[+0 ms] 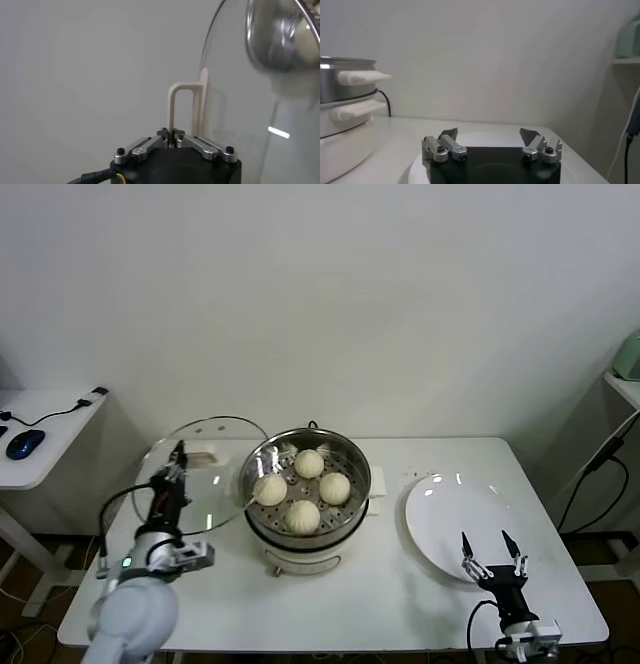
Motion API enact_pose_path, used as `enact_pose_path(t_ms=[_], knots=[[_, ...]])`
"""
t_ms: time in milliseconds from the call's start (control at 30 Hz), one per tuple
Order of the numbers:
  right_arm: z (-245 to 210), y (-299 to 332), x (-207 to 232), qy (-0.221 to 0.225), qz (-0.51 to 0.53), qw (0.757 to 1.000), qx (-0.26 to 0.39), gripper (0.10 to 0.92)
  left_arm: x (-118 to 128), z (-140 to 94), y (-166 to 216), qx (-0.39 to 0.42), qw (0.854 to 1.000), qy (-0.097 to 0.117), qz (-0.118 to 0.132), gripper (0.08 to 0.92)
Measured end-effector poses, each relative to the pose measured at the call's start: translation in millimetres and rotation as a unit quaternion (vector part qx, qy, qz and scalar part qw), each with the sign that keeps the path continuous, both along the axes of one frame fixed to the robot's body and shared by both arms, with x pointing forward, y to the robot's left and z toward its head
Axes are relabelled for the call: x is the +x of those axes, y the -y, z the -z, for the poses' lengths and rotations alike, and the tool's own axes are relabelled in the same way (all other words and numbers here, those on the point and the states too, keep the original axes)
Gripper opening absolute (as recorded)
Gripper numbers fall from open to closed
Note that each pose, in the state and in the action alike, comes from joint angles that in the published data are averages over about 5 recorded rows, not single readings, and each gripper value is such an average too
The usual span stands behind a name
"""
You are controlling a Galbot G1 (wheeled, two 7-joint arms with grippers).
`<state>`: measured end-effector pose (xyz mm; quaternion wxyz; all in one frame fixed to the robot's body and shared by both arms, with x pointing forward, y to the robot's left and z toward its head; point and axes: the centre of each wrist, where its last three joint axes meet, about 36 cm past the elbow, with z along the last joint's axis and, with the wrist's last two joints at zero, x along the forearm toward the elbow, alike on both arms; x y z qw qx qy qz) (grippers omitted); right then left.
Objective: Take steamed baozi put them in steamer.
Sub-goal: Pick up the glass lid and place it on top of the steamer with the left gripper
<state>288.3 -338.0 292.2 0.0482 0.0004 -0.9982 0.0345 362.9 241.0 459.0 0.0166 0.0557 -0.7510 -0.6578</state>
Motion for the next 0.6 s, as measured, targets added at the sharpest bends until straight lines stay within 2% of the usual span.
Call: enact_pose_path(t_ms=[267, 600], knots=[[2, -4, -2, 0.002, -0.002, 1.000, -0.003, 0.823, 6, -5, 69, -0.008, 1.000, -0.009, 0.019, 0.140], [5, -9, -7, 0.008, 0.003, 1.000, 0.001, 0.823, 13, 3, 149, -0.012, 0.999, -0.011, 0.040, 0.140]])
